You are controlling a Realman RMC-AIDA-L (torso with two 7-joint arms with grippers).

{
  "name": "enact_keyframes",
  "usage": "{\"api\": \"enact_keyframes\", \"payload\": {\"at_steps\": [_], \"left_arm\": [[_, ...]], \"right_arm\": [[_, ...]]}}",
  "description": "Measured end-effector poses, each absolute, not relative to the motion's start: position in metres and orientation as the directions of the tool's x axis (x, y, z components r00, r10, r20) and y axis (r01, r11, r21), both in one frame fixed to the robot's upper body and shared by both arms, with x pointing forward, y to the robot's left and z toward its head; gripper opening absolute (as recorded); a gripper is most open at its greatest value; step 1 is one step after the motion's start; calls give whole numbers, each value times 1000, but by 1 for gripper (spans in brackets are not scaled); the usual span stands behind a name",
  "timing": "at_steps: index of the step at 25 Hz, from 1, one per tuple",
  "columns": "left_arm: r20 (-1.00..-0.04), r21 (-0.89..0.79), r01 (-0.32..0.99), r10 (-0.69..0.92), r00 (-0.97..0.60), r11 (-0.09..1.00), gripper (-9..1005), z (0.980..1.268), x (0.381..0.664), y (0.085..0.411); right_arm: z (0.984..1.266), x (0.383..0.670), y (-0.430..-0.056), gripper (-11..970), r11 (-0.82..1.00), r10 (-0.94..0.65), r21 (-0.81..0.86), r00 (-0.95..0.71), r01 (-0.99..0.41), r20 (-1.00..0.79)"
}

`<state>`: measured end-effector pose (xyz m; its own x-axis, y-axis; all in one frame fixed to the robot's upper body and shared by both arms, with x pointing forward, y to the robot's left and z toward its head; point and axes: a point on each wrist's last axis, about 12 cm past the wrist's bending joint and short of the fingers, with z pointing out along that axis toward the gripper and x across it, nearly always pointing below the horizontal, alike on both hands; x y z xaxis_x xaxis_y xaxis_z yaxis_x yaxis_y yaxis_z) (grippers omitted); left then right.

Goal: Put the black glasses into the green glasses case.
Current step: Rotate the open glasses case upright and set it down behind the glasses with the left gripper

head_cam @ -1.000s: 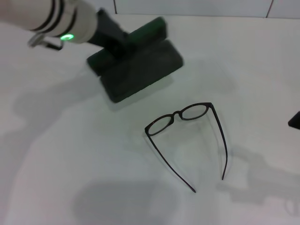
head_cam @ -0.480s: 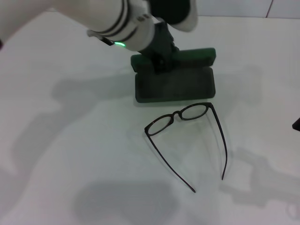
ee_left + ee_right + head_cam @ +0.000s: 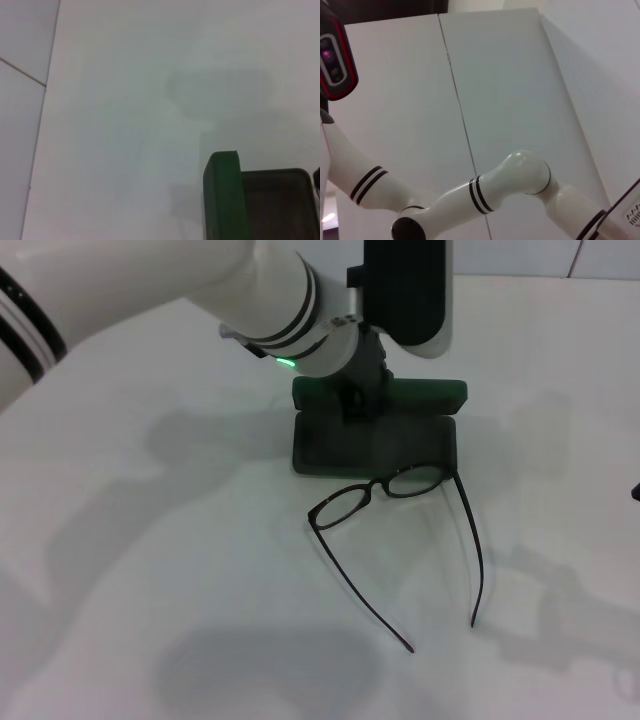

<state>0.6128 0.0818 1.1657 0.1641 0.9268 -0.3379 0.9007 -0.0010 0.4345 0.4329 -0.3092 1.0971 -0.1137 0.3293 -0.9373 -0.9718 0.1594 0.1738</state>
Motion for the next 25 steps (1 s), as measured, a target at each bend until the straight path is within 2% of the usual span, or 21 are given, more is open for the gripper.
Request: {"api": "enact_keyframes", "payload": {"at_steps": [12,15,18,22,25], "left_arm": [[-362,425,905,923,132,37,246,1173,614,73],[-385,439,897,913,139,49,364,1183,613,69],[-453,455,883,883,121,113,481,1201,605,69],[-567,492,842,815,118,220,520,1224,589,84],[-581,523,810,806,113,264,522,1218,589,97]], "right_arm": [[1091,442,-313,885,256,319,212,-125,-943,-939],[1089,444,-315,885,281,307,216,-126,-935,-943],[1089,453,-316,884,319,268,208,-122,-925,-956],[1095,469,-315,884,321,223,178,-109,-930,-969],[1100,478,-311,884,305,216,159,-94,-939,-972]]}}
